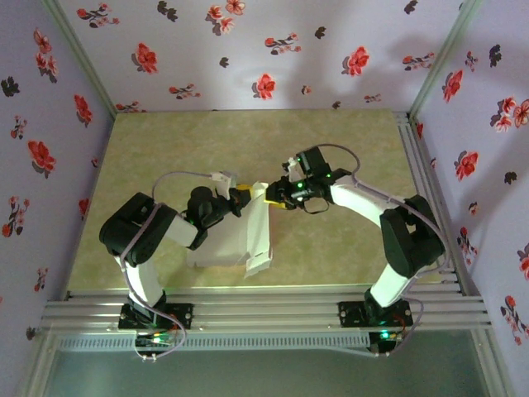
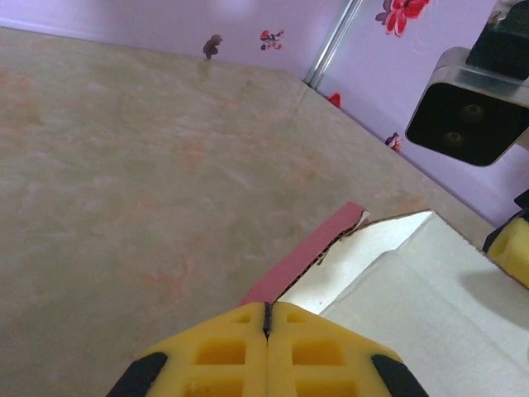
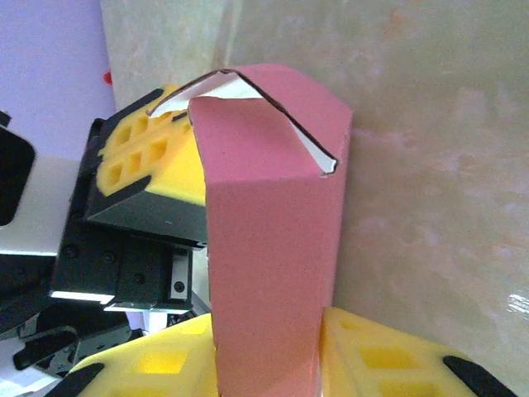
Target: Fold the paper box
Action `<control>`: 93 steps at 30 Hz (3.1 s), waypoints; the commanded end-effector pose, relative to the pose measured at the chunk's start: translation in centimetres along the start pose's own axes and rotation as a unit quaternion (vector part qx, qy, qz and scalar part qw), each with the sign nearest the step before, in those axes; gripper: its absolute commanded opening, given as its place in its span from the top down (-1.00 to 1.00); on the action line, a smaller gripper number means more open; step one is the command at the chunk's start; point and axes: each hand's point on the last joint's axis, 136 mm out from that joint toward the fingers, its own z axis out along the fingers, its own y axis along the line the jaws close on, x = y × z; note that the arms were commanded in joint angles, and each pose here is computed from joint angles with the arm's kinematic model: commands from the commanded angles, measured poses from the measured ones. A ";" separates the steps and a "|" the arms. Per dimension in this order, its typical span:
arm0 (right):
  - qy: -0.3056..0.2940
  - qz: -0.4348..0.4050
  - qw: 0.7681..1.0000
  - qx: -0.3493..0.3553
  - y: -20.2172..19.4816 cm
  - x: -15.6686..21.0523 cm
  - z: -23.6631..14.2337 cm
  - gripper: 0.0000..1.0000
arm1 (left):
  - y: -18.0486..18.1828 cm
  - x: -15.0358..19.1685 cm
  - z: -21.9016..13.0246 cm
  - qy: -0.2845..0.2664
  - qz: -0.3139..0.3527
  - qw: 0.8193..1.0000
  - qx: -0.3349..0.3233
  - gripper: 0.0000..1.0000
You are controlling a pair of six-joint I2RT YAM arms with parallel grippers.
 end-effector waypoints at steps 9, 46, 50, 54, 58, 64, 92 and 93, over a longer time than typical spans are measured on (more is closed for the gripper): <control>-0.003 -0.016 1.000 0.026 0.3 -0.4 1.3 0.39 | -1.5 -2.7 0.1 -0.038 0.004 0.999 0.024 1.00; -0.031 -0.001 0.996 0.083 -0.3 -2.6 3.0 0.33 | -1.7 -2.8 0.3 -0.037 -0.001 0.999 0.029 1.00; -0.031 -0.007 0.994 0.102 -0.6 -2.5 2.9 0.34 | -1.7 -2.7 0.4 -0.036 -0.002 0.999 0.030 1.00; -0.028 -0.013 0.993 0.114 -0.8 -2.5 2.9 0.39 | -1.7 -2.7 0.4 -0.035 -0.004 0.999 0.031 1.00; -0.023 -0.026 0.992 0.125 -0.7 -2.4 2.5 0.45 | -1.7 -2.7 0.4 -0.035 -0.004 0.999 0.031 1.00; -0.016 -0.049 0.987 0.150 -0.6 -2.3 1.5 0.50 | -1.9 -3.2 0.4 -0.039 -0.013 0.998 0.038 1.00; 0.027 -0.164 0.902 0.397 -4.3 -1.9 -6.1 0.57 | -4.2 -10.2 -2.0 -0.069 -0.084 0.984 0.143 0.71; 0.027 -0.166 0.901 0.401 -4.3 -1.9 -6.2 0.57 | -4.7 -10.4 -2.1 -0.067 -0.081 0.983 0.153 0.63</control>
